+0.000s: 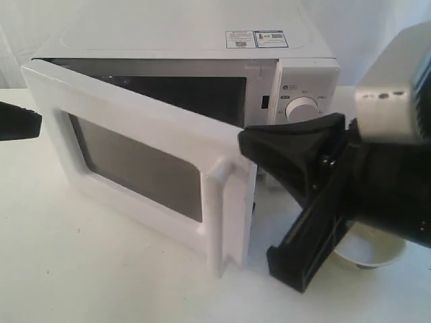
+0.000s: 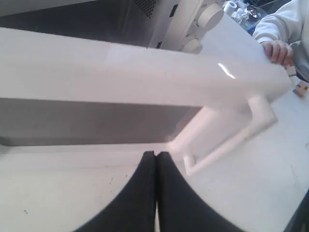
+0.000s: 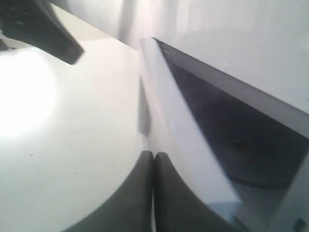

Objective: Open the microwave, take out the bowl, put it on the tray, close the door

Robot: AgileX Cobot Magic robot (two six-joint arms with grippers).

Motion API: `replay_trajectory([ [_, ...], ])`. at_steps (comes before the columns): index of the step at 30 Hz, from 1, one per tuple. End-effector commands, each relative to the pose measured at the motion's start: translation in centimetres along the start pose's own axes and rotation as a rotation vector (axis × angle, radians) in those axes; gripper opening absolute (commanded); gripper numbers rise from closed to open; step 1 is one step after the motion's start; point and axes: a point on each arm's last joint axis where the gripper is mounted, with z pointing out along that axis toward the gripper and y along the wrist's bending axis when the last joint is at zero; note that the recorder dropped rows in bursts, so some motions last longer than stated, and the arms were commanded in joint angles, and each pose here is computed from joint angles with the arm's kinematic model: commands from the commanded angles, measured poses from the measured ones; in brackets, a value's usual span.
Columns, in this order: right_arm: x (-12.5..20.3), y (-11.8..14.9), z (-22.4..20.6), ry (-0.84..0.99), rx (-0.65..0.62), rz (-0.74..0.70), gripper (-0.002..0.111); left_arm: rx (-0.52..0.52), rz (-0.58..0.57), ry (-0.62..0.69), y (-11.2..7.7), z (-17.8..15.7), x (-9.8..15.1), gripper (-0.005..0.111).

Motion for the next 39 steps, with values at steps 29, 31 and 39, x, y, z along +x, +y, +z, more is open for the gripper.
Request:
replay_trajectory([
  [29,1.4,-9.5,16.8,0.436,0.468,-0.130,0.000,-0.495,-0.132,-0.097,-6.8,-8.8,11.9,0.000],
  [31,1.6,-10.2,17.0,0.440,0.478,-0.125,0.000,-0.516,-0.127,-0.099,-7.1,-9.1,12.4,0.000],
  [39,3.0,-11.7,17.4,0.475,0.497,-0.101,0.000,-0.526,-0.128,-0.108,-7.4,-9.4,12.9,0.000],
])
